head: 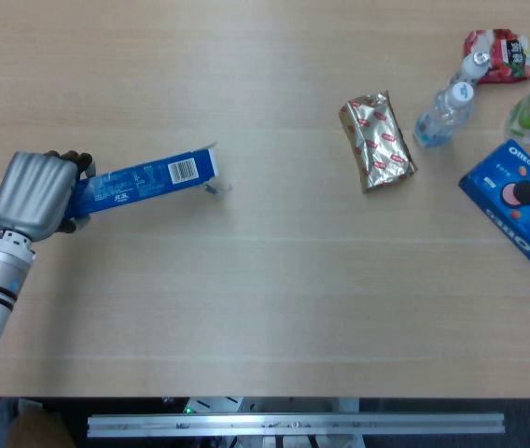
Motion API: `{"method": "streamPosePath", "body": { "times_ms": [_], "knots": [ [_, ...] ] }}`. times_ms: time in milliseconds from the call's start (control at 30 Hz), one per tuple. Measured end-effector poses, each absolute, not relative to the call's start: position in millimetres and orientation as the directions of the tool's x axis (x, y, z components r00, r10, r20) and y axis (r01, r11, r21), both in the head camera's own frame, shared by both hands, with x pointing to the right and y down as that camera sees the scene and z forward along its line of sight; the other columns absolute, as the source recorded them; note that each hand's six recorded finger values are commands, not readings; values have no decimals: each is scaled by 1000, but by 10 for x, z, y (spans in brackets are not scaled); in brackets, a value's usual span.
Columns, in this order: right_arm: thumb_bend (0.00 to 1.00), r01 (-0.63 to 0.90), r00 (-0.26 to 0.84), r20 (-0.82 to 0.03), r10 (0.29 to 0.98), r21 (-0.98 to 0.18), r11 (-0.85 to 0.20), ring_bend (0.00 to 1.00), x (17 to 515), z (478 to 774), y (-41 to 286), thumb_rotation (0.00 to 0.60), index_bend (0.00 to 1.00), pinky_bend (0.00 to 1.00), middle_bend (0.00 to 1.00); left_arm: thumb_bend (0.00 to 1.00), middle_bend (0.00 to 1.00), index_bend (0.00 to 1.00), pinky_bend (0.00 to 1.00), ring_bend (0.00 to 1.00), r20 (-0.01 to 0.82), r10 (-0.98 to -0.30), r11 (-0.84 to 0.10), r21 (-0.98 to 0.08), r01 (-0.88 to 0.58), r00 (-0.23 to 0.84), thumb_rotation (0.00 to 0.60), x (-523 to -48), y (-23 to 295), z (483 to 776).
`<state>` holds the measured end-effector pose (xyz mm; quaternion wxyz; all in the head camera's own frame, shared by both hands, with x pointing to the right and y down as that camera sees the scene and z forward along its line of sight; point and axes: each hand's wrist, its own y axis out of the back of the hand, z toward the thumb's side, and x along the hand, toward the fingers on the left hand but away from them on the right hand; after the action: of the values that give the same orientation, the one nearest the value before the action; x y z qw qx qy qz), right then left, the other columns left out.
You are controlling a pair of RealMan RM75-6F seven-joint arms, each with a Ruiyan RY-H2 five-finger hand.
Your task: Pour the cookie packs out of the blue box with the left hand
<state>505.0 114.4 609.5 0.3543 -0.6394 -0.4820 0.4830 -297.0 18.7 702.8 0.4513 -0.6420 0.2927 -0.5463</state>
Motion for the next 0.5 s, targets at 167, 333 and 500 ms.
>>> {"method": "streamPosePath", "body": {
  "times_ms": [167,333,500],
  "knots": [
    [231,279,76,-278,958,-916,-288,162,5027,6104,1141,600,192,182,247,174,567,516,666,537,414,-860,-341,-901,267,299,600,-2849,200,6867],
    [231,281,79,-277,958,-916,-288,162,5020,6104,1142,600,192,181,247,174,566,516,666,535,383,-851,-224,-883,413,358,600,-2709,229,6766],
    [231,283,74,-279,957,-915,-289,162,5035,6106,1153,600,192,182,247,174,557,509,666,528,367,-840,-139,-858,495,400,600,-2583,266,6719]
  ]
}}
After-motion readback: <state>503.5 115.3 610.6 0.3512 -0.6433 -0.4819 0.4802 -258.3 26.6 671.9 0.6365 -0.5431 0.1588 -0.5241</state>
